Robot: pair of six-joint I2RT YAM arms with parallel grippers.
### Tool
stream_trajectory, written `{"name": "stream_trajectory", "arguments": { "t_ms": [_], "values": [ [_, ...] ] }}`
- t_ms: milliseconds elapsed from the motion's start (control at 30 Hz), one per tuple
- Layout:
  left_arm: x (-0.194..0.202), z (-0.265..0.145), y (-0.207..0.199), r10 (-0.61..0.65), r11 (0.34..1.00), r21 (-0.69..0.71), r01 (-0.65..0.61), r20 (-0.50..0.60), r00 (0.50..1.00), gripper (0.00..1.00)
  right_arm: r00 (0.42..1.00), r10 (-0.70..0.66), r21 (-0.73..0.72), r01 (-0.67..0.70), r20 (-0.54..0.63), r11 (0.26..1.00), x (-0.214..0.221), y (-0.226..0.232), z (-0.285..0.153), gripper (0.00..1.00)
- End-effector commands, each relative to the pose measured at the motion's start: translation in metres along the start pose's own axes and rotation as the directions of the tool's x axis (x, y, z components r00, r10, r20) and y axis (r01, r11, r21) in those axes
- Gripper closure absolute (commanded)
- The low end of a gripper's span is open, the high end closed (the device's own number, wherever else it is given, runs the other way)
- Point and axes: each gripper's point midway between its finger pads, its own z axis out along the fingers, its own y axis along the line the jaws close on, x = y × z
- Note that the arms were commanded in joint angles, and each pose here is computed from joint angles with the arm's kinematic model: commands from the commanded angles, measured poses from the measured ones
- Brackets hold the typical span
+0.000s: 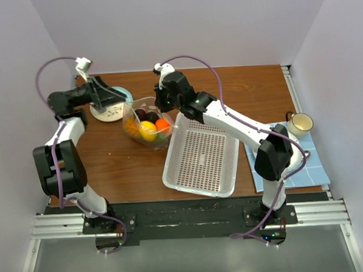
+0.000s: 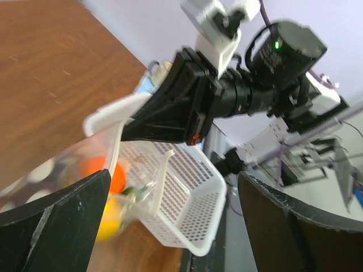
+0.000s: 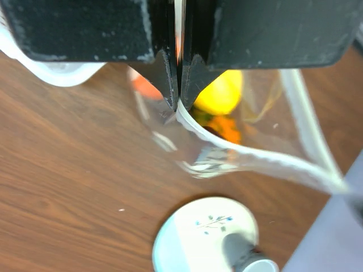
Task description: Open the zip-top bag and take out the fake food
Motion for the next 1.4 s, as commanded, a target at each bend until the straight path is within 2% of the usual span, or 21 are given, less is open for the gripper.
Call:
{"name": "stream_trajectory", "arguments": {
  "t_ms": [0,100,200,233,267,533,600,667,700,733,767,800,833,867,933,967,1033,1133,1300,1367],
  "values": [
    [-0.017,-0.052,-0.011,0.614,0.773,-0.105,-0.626,-0.124,0.779,0.00,1.000,0.013,0.123,-0.015,0.016,0.992,-0.010,-0.007,0.003,1.00],
    [-0.006,-0.060,-0.007,0.616,0.766,-0.121,-0.632,-0.144,0.774,0.00,1.000,0.015,0.108,-0.014,-0.009,0.994,-0.005,-0.001,0.006,1.00],
    [0.024,-0.056,-0.005,0.595,0.786,-0.109,-0.608,-0.133,0.793,0.00,1.000,0.012,0.094,-0.011,-0.018,0.996,-0.001,0.007,0.008,1.00],
    [0.029,-0.055,-0.007,0.594,0.788,-0.111,-0.606,-0.122,0.795,0.00,1.000,0.008,0.084,-0.006,-0.026,0.996,0.003,0.011,0.009,1.00],
    [0.043,-0.054,-0.001,0.557,0.817,-0.111,-0.567,-0.108,0.824,0.00,1.000,0.009,0.078,-0.006,-0.030,0.997,0.006,0.014,0.009,1.00],
    [0.072,-0.046,0.010,0.505,0.857,-0.121,-0.500,0.005,0.863,0.00,1.000,-0.009,-0.023,0.008,-0.027,1.000,0.004,0.058,0.003,1.00],
    [0.068,-0.046,0.006,0.516,0.851,-0.131,-0.509,0.030,0.856,0.00,0.999,-0.020,-0.041,0.019,-0.026,0.999,0.002,0.067,0.002,1.00],
    [0.048,-0.046,0.003,0.551,0.830,-0.147,-0.538,0.070,0.831,0.00,1.000,-0.025,-0.058,0.025,-0.010,0.998,-0.008,0.075,0.002,1.00],
    [0.032,-0.047,0.005,0.560,0.824,-0.161,-0.543,0.088,0.824,0.00,1.000,-0.029,-0.058,0.029,-0.005,0.998,-0.012,0.076,0.003,1.00],
    [-0.010,-0.049,0.001,0.609,0.790,-0.202,-0.579,0.144,0.780,0.00,1.000,-0.029,-0.060,0.029,0.011,0.998,-0.024,0.079,0.000,1.00],
    [-0.033,-0.054,0.028,0.379,0.911,-0.259,-0.320,0.218,0.899,0.00,0.999,-0.037,-0.056,0.037,0.004,0.998,-0.023,0.079,0.005,1.00],
    [-0.062,-0.061,0.055,0.563,0.785,-0.404,-0.469,0.153,0.812,0.00,0.999,-0.040,-0.055,0.040,0.006,0.998,-0.026,0.079,0.005,1.00],
    [-0.142,-0.074,0.054,0.688,0.606,-0.638,-0.475,0.119,0.716,0.00,0.999,-0.042,-0.052,0.042,0.013,0.998,-0.031,0.080,0.003,1.00],
    [-0.122,-0.045,0.080,0.655,0.549,-0.646,-0.530,-0.061,0.753,0.00,0.999,-0.045,-0.051,0.046,0.015,0.998,-0.032,0.080,0.003,1.00],
    [-0.146,-0.036,0.078,0.636,0.546,-0.674,-0.499,-0.054,0.770,0.00,0.999,-0.045,-0.041,0.046,0.008,0.998,-0.028,0.077,0.003,1.00],
    [-0.149,-0.037,0.077,0.593,0.588,-0.682,-0.435,-0.002,0.805,0.00,0.999,-0.043,-0.035,0.044,0.008,0.998,-0.027,0.075,0.002,1.00],
    [-0.143,-0.039,0.084,0.555,0.600,-0.693,-0.400,0.000,0.832,0.00,0.999,-0.041,-0.028,0.041,0.004,0.999,-0.021,0.072,0.001,1.00],
    [-0.103,-0.047,0.095,0.492,0.589,-0.715,-0.377,-0.052,0.869,0.00,0.999,-0.040,-0.022,0.040,-0.010,0.999,-0.012,0.068,0.002,1.00],
    [-0.038,-0.069,0.097,0.472,0.497,-0.756,-0.425,-0.175,0.864,0.00,0.999,-0.038,-0.020,0.038,-0.025,0.999,-0.008,0.063,0.006,1.00],
    [-0.009,-0.071,0.097,0.434,0.506,-0.751,-0.423,-0.202,0.878,0.00,0.999,-0.033,-0.013,0.033,-0.028,0.999,-0.007,0.060,0.006,1.00]
  ]
}}
